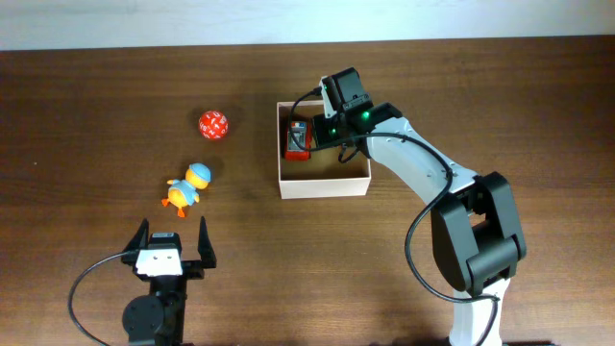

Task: Pack container
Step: 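Carry the puck over the box and lower it between truck and cube, then release the puck and raise the right arm away to the right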

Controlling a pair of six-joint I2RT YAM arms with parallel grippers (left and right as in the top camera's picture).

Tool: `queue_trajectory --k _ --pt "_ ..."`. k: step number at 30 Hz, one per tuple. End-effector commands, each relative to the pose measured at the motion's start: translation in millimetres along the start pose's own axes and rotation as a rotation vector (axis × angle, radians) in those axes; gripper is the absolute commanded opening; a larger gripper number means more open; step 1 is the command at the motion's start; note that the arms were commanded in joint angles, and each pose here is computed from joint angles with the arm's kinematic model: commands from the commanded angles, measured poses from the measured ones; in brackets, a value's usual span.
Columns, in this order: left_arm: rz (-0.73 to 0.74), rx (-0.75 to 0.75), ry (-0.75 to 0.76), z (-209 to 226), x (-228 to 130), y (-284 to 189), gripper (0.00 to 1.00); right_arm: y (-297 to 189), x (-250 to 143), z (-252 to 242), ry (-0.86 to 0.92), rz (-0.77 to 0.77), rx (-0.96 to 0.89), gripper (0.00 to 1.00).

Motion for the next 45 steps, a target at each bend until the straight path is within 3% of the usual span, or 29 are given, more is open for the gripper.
queue_trajectory --k 1,45 --pt "-0.002 0.007 0.015 1 -1 0 0.99 -1 7 0 -0.002 -0.027 -0.025 0.45" --pt "-0.002 0.007 0.015 1 -1 0 0.99 27 -7 -3 0.002 0.027 -0.037 0.46"
Point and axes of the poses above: each gripper's point midway between its finger pads, its own y axis out along the fingers, its own z axis along the line the jaws close on, x = y × z, the point moved 9 cm from there along -y, back along the fingers, and after that the axes turned 12 degrees about -y, right-handed, at the moved point
